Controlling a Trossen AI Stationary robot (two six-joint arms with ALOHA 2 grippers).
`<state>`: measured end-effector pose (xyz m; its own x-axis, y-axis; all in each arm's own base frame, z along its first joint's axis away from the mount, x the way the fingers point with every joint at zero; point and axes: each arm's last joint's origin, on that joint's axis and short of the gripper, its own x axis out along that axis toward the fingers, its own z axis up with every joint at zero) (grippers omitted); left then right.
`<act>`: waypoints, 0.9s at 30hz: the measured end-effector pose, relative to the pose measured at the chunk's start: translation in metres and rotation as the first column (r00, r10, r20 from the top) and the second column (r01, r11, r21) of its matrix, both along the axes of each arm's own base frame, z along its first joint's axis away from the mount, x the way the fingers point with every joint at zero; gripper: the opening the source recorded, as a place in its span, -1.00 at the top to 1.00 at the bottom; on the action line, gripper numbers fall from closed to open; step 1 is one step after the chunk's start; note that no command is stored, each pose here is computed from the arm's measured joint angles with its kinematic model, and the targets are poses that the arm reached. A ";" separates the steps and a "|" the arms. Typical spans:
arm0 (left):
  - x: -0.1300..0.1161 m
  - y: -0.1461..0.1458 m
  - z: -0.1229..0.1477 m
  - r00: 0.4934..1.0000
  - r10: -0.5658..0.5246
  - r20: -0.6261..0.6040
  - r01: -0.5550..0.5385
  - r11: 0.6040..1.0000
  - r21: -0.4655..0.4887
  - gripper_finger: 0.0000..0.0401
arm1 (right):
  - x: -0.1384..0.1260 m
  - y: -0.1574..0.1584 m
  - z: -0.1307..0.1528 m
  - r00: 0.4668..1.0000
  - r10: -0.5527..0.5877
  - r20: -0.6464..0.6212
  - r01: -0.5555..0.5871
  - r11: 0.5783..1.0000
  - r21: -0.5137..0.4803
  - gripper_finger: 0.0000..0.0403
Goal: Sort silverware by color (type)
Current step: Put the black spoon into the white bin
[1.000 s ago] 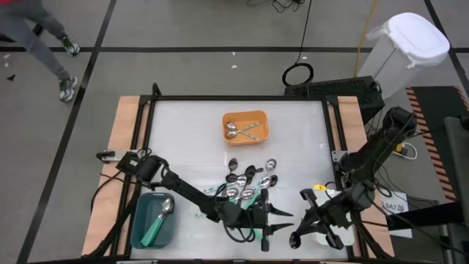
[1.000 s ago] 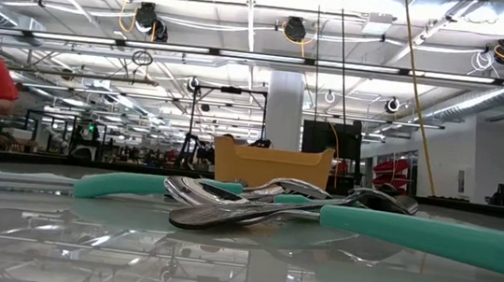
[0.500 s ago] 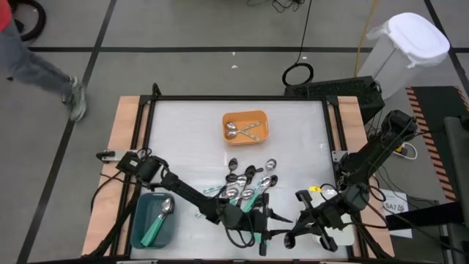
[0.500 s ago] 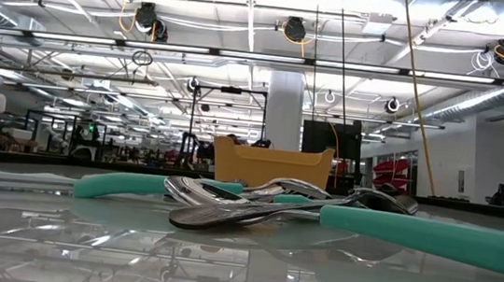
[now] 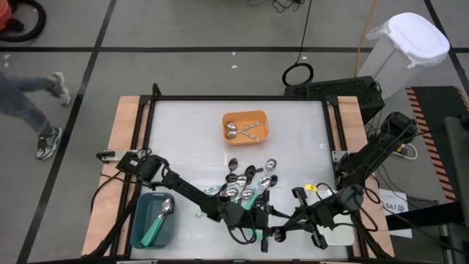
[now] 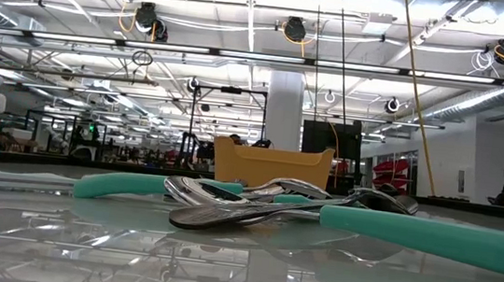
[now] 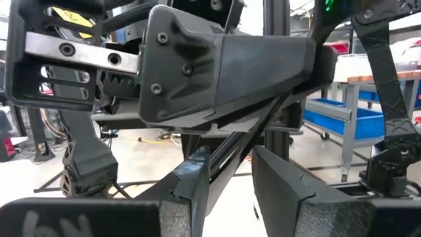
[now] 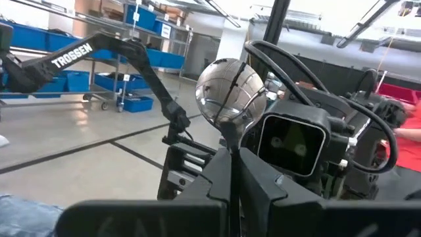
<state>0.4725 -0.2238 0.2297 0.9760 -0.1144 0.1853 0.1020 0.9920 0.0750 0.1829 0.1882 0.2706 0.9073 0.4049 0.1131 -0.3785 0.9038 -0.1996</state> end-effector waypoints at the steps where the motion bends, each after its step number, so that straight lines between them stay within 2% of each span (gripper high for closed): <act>1: 0.000 0.000 0.000 1.000 0.001 -0.001 -0.001 1.000 0.005 0.44 | 0.000 0.000 0.000 1.000 -0.001 0.000 0.001 1.000 -0.002 0.96; 10: 0.000 0.000 -0.003 1.000 0.005 -0.026 -0.004 1.000 0.024 0.45 | 0.000 0.000 0.000 1.000 0.002 -0.001 -0.002 1.000 -0.004 0.96; 13: 0.001 0.000 -0.003 1.000 0.008 -0.030 -0.007 0.999 0.036 0.55 | 0.000 0.000 0.000 1.000 0.003 -0.001 -0.003 1.000 -0.004 0.96; 19: 0.000 -0.002 -0.006 0.998 0.007 -0.064 -0.002 0.997 0.072 0.92 | 0.000 0.000 -0.001 1.000 0.005 -0.015 -0.005 1.000 0.011 0.95; 23: 0.000 -0.002 -0.007 0.998 0.000 -0.070 0.005 0.998 0.064 0.98 | 0.000 0.000 -0.001 1.000 0.001 -0.022 0.000 1.000 0.013 0.95; 27: 0.000 -0.002 -0.007 0.997 0.005 -0.076 -0.001 0.999 0.048 0.99 | 0.000 -0.001 -0.003 0.999 -0.025 -0.045 0.026 0.999 0.027 0.83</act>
